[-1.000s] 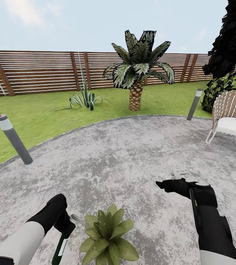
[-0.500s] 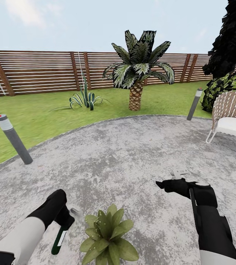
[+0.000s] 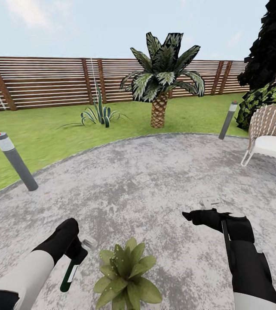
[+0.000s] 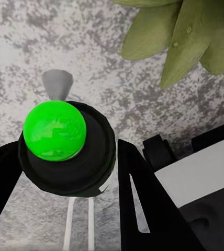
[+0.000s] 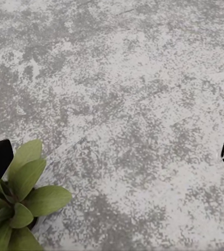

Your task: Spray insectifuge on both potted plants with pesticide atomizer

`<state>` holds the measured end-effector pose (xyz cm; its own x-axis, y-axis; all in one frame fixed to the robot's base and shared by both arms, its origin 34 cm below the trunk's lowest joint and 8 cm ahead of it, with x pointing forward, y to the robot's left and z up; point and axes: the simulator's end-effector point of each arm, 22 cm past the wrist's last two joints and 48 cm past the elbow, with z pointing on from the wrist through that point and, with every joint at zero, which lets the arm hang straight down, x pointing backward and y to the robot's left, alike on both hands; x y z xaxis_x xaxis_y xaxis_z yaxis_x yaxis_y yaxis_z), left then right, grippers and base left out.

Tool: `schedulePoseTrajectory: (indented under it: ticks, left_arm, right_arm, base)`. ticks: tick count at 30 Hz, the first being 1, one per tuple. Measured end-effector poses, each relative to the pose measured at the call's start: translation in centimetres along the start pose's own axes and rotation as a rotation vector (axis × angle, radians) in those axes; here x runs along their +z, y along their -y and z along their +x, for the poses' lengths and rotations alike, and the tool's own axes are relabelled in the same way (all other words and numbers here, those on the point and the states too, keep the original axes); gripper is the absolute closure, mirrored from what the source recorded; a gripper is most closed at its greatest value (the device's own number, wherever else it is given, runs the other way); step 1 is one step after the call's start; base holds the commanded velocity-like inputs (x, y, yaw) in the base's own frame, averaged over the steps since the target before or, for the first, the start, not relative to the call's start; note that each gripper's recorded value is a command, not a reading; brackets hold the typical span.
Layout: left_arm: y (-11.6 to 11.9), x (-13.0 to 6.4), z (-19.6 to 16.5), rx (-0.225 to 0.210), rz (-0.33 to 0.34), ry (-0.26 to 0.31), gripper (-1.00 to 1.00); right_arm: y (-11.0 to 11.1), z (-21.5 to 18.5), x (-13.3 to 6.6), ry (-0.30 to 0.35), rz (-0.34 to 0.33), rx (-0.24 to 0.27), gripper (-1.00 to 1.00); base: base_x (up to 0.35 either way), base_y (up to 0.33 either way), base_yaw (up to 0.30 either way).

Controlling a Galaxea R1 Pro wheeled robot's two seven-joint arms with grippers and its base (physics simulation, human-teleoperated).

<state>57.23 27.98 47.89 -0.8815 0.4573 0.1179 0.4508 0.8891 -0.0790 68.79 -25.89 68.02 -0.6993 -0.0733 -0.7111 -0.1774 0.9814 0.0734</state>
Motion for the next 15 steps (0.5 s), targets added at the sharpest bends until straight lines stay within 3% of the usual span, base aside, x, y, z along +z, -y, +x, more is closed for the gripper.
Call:
schedulePoseTrajectory:
  ticks: [15]
  left_arm:
    - [-0.48, -0.07, -0.55, 0.000, -0.005, 0.002, 1.00]
  right_arm:
    - [0.05, 0.53, 0.50, -0.011, -0.004, 0.003, -1.00]
  base:
    - [0.000, 0.000, 0.000]
